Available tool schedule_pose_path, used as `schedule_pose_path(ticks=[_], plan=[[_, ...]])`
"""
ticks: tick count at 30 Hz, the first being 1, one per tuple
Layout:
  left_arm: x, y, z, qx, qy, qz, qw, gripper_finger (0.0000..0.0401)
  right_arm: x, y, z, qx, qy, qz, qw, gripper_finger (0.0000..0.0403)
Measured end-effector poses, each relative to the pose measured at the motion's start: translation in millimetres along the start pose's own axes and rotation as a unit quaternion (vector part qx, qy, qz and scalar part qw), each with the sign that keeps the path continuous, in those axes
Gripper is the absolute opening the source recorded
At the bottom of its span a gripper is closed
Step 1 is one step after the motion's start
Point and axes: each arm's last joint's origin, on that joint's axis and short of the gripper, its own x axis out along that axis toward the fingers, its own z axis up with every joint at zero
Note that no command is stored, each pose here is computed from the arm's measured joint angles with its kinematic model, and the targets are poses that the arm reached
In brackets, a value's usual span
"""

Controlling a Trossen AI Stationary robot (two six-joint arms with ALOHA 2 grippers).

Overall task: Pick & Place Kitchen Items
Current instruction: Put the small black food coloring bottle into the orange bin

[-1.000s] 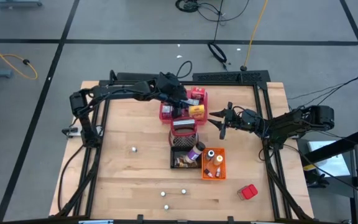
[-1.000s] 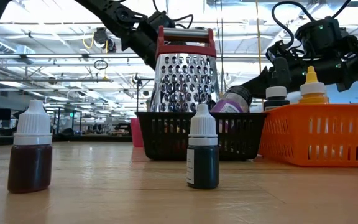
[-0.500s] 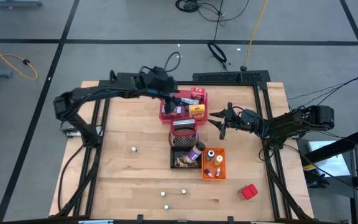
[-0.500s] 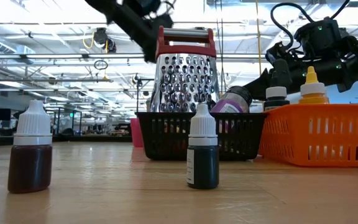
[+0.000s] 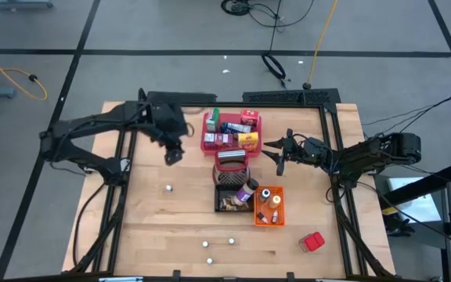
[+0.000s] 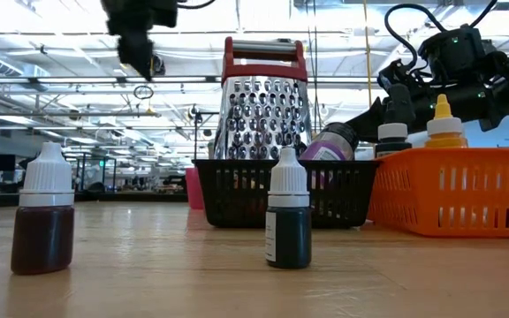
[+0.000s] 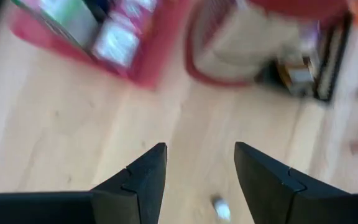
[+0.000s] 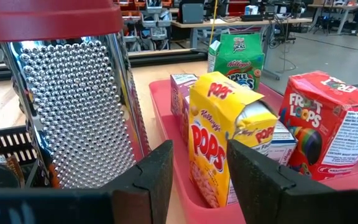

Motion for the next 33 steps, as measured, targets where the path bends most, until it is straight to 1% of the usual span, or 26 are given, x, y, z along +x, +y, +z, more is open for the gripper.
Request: schedule_pose_path(ticks=[5, 14, 18, 20, 26, 30, 33], plan=[[5, -19, -21, -0.004, 0.033, 0.009, 0.999, 0.0191, 0, 0, 0, 0.000, 0.000, 0.000, 1.000, 0.0141], [40, -41, -64, -0.021, 0.116, 0.014, 0.993, 0.0191, 0, 0, 0, 0.000, 0.000, 0.000, 1.000, 0.0141], [56, -46, -82, -0.039, 0.147, 0.029, 0.988, 0.0191, 0, 0, 0, 0.000, 0.000, 0.000, 1.000, 0.0141], [63, -48, -89, -0.041, 0.154, 0.042, 0.986, 0.0191, 0, 0, 0, 0.000, 0.000, 0.000, 1.000, 0.0141], [84, -53, -109, -0.049, 0.159, 0.053, 0.985, 0.0191, 0, 0, 0, 0.000, 0.000, 0.000, 1.000, 0.0141], [96, -56, -119, -0.043, 0.150, 0.049, 0.987, 0.0191, 0, 0, 0, 0.000, 0.000, 0.000, 1.000, 0.0141], [102, -57, -127, -0.045, 0.157, 0.055, 0.985, 0.0191, 0, 0, 0, 0.000, 0.000, 0.000, 1.000, 0.0141]])
